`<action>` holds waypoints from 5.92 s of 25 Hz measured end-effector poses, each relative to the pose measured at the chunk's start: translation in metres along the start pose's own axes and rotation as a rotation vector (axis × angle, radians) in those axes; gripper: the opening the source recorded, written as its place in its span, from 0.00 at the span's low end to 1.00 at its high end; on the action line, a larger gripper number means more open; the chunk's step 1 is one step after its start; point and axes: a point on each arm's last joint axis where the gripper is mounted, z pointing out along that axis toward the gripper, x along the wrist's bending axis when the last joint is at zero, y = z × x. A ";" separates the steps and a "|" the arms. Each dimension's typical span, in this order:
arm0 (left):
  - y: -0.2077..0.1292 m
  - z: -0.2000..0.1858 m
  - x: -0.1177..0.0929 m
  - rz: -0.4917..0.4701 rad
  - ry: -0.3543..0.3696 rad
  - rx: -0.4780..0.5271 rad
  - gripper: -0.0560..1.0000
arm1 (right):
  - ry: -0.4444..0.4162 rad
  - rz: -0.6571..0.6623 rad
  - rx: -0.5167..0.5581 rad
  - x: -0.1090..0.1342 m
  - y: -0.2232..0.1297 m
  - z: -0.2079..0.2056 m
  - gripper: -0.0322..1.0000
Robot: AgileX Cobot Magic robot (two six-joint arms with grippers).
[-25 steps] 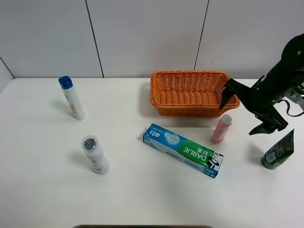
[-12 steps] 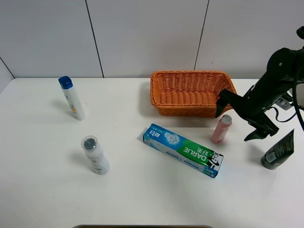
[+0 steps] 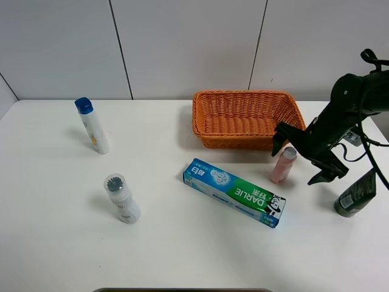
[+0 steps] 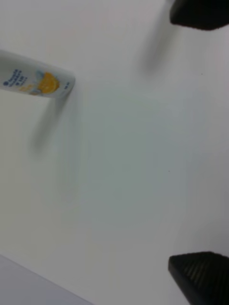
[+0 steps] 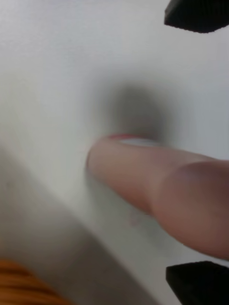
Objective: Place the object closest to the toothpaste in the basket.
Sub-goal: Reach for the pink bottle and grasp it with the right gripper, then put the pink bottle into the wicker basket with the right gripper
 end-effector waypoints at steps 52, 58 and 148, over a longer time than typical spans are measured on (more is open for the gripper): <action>0.000 0.000 0.000 0.000 0.000 0.000 0.94 | 0.011 -0.020 -0.015 0.002 0.001 0.006 0.39; 0.000 0.000 0.000 0.000 0.000 0.000 0.94 | 0.020 -0.052 -0.015 0.008 -0.005 0.003 0.39; 0.000 0.000 0.000 0.000 0.000 0.000 0.94 | 0.115 -1.010 -0.308 0.132 0.042 0.027 0.39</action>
